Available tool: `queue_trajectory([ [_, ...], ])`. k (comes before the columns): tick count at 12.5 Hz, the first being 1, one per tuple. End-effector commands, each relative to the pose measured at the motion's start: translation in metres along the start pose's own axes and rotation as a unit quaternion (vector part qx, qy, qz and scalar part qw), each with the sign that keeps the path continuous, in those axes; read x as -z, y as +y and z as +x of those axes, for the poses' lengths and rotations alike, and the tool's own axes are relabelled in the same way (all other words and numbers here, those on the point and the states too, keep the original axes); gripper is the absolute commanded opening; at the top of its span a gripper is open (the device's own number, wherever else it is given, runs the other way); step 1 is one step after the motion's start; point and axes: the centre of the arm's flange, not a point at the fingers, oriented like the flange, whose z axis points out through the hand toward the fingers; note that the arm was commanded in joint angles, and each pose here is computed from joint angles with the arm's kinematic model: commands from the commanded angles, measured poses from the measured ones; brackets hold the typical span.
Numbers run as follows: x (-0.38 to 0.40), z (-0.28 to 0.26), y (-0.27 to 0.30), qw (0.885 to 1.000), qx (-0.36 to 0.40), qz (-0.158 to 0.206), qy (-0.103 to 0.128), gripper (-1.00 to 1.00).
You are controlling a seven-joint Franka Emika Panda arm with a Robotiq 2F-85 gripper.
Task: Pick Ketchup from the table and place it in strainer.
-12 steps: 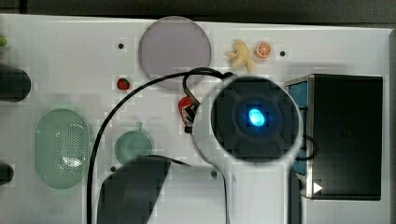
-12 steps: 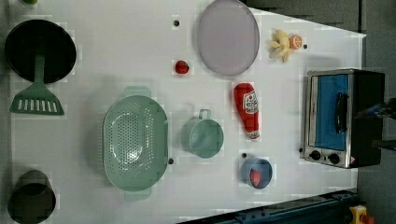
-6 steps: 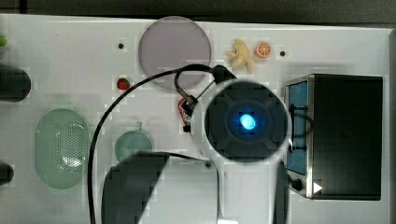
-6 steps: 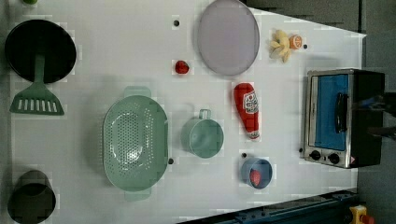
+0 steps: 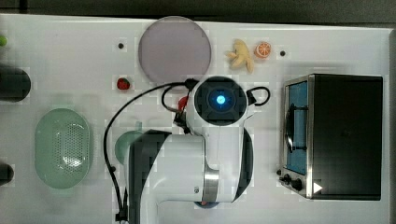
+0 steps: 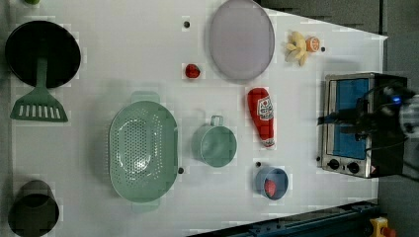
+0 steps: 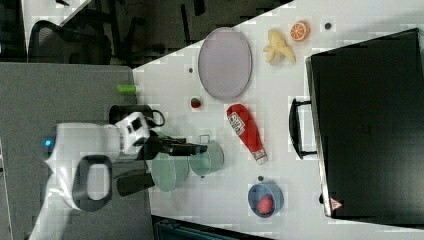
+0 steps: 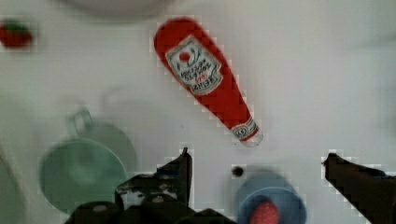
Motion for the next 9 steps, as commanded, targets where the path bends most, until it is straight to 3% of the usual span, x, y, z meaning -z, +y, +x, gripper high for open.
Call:
queue_trajectory([
  [1,-0.009,0.005,-0.009,0.983,0.179,-0.002,0.045,1.0],
  [3,-0.041,0.009,-0.012,0.977,0.207,-0.002,0.052,1.0],
  [9,-0.132,0.026,-0.014,0.97,0.24,-0.025,0.038,1.0],
])
